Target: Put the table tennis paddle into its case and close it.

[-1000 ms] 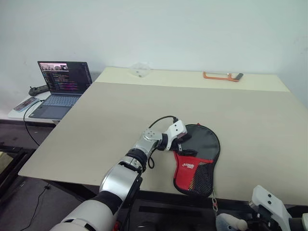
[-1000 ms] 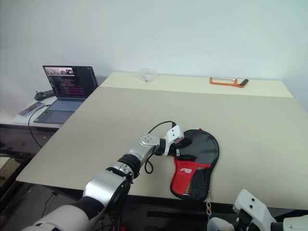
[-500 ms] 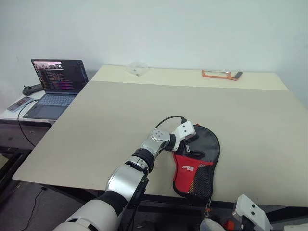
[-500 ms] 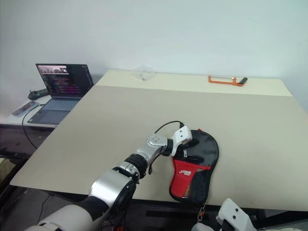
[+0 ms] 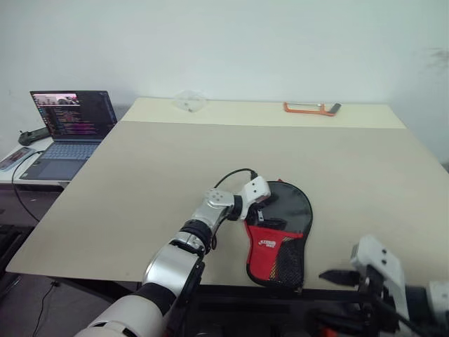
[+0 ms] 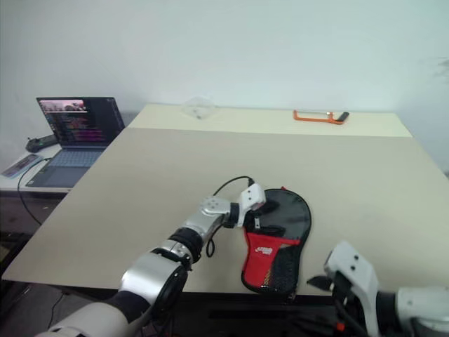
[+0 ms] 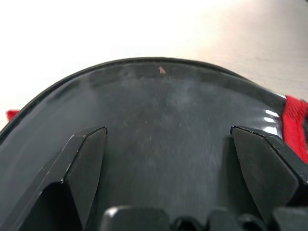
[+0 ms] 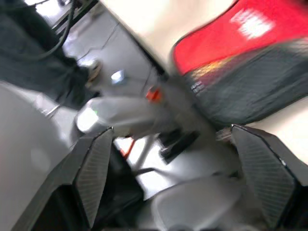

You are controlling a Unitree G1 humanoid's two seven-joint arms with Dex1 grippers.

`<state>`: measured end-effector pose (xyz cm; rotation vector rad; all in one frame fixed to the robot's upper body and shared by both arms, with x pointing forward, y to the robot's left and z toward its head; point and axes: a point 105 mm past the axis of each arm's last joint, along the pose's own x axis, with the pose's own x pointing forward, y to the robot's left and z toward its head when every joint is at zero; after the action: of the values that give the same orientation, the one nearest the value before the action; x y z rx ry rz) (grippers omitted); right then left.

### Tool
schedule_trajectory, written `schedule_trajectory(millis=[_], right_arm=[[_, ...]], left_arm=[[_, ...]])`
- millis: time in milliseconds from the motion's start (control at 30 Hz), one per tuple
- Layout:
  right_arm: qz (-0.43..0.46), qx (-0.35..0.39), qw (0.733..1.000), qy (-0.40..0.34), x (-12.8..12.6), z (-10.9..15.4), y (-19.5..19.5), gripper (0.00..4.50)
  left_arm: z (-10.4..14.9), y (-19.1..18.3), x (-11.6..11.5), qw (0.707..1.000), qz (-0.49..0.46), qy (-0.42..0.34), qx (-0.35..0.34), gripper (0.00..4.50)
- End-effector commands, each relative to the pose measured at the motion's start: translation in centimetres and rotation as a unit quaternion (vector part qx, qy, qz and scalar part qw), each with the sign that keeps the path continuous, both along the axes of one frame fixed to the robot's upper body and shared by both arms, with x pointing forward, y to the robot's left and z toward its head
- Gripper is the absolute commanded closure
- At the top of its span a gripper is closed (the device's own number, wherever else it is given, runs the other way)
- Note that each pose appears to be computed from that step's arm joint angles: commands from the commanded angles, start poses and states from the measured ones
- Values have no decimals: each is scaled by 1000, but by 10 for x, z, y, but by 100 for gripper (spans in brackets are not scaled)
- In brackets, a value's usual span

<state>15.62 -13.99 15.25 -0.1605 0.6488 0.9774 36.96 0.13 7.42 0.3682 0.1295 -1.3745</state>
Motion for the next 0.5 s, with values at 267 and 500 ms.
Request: schedule_trajectory(millis=[267, 500], right_arm=[[-41, 29, 978, -204, 95, 23, -13, 19], [-77, 37, 959, -269, 165, 19, -24, 19]], left_arm=[[39, 93, -7, 996, 48, -31, -69, 0], [55, 147, -30, 987, 143, -44, -55, 0]])
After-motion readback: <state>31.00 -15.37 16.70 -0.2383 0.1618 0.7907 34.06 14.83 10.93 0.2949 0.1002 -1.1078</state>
